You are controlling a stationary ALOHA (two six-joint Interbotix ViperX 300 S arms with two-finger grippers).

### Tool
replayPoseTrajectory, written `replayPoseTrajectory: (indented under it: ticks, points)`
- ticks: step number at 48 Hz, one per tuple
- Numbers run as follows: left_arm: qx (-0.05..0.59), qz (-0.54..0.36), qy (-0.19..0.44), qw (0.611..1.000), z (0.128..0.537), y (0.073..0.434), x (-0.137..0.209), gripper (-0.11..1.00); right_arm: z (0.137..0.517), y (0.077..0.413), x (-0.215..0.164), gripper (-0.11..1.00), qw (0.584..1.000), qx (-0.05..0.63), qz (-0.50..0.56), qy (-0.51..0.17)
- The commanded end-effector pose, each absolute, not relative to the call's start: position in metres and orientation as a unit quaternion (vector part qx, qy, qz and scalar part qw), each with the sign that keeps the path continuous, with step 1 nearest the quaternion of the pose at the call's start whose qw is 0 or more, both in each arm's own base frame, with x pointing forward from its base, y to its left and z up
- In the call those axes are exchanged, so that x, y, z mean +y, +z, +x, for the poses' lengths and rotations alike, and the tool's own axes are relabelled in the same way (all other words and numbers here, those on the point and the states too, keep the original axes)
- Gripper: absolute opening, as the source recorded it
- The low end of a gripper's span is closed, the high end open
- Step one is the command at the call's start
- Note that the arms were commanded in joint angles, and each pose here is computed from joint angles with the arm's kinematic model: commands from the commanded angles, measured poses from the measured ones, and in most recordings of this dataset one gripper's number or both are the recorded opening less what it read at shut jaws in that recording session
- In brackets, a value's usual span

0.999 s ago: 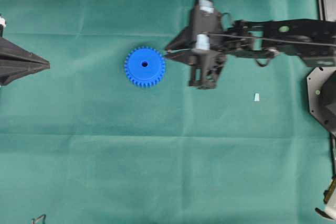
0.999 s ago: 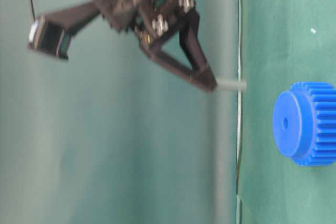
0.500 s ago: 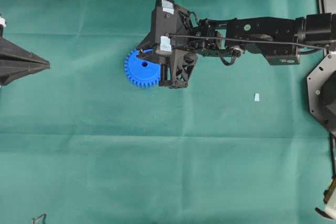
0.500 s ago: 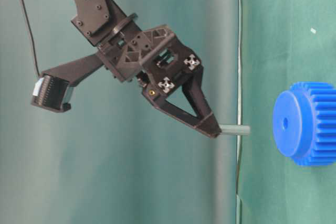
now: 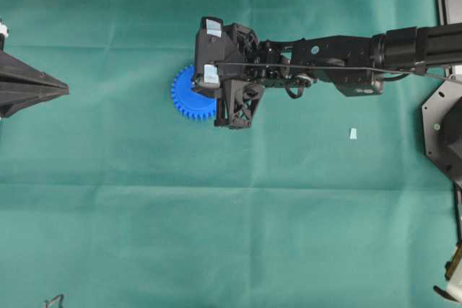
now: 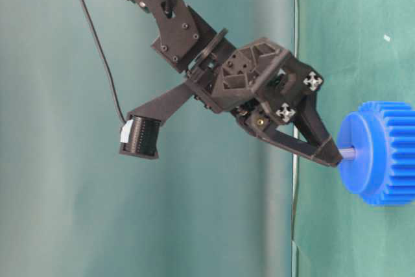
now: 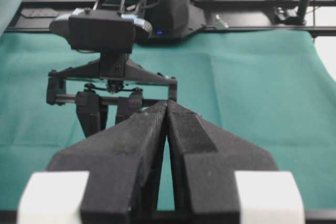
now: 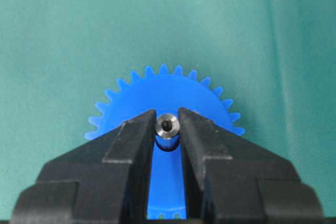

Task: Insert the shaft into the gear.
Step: 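Lower the shaft into the blue gear's center hole with the right gripper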

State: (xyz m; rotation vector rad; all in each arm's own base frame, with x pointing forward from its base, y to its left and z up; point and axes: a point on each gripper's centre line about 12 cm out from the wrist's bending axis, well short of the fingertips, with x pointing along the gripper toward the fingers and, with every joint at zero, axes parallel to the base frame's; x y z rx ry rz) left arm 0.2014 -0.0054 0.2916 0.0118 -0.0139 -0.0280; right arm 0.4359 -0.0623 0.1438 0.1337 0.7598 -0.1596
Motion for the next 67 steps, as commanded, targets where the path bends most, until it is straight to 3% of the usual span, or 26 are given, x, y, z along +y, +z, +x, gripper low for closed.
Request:
replayPoseTrajectory:
  ticks: [1, 67]
  points:
    - [-0.018, 0.007, -0.013, 1.000, 0.204, 0.300, -0.005, 0.00, 0.441, 0.158, -0.062, 0.17, 0.932, 0.348, 0.065, -0.077]
    - [-0.017, 0.007, -0.013, 1.000, 0.204, 0.300, -0.005, 0.00, 0.437, 0.135, -0.062, 0.17, 0.930, 0.353, 0.065, -0.080]
